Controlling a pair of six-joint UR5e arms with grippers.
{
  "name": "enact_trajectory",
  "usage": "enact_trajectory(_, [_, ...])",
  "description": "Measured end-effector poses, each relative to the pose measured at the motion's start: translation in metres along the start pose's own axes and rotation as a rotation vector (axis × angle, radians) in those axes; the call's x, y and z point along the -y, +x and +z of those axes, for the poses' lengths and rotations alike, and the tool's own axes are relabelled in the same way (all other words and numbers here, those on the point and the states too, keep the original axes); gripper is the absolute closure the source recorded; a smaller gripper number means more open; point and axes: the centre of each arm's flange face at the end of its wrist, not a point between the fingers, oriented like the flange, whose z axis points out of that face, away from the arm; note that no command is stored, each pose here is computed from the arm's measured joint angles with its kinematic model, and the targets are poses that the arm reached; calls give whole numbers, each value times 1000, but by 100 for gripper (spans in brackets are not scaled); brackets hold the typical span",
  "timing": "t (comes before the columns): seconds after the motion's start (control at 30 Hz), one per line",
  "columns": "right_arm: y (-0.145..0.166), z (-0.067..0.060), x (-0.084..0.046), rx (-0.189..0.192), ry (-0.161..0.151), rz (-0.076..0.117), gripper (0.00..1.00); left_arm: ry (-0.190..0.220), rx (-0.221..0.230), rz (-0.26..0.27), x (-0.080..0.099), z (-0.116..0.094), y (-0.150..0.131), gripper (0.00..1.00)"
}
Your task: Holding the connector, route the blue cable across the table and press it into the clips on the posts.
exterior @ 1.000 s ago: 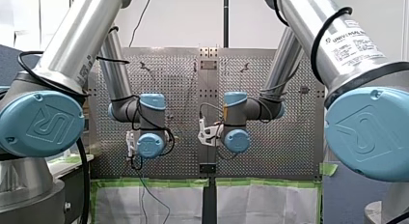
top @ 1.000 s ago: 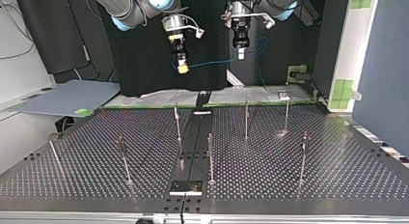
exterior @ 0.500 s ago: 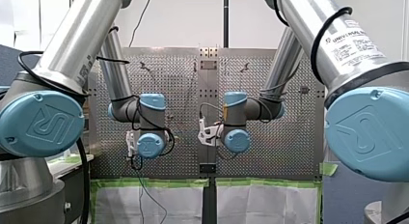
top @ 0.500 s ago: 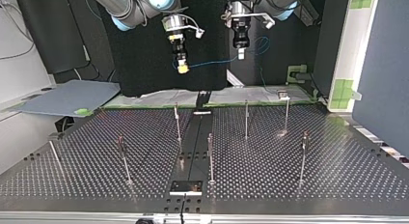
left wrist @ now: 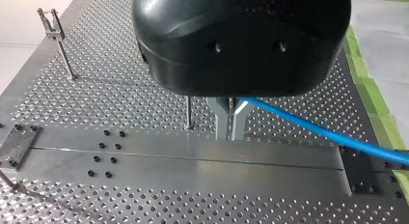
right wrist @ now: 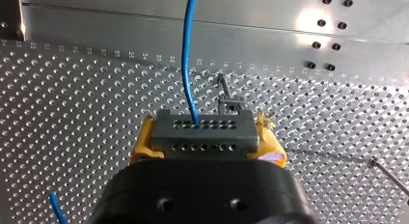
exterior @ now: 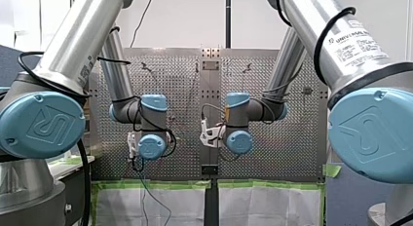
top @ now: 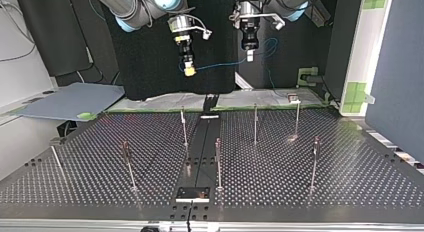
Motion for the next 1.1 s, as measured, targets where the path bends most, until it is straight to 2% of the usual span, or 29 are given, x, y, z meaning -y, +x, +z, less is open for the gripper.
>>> enact_trajectory(0.9, [0,0,1,0,2,0,100,1,0,1,0,-1,-1,100])
enact_trajectory(1.1, [-8,-5,7,33,-2,-18,100,-31,-21,24,-9,-13,-6,100])
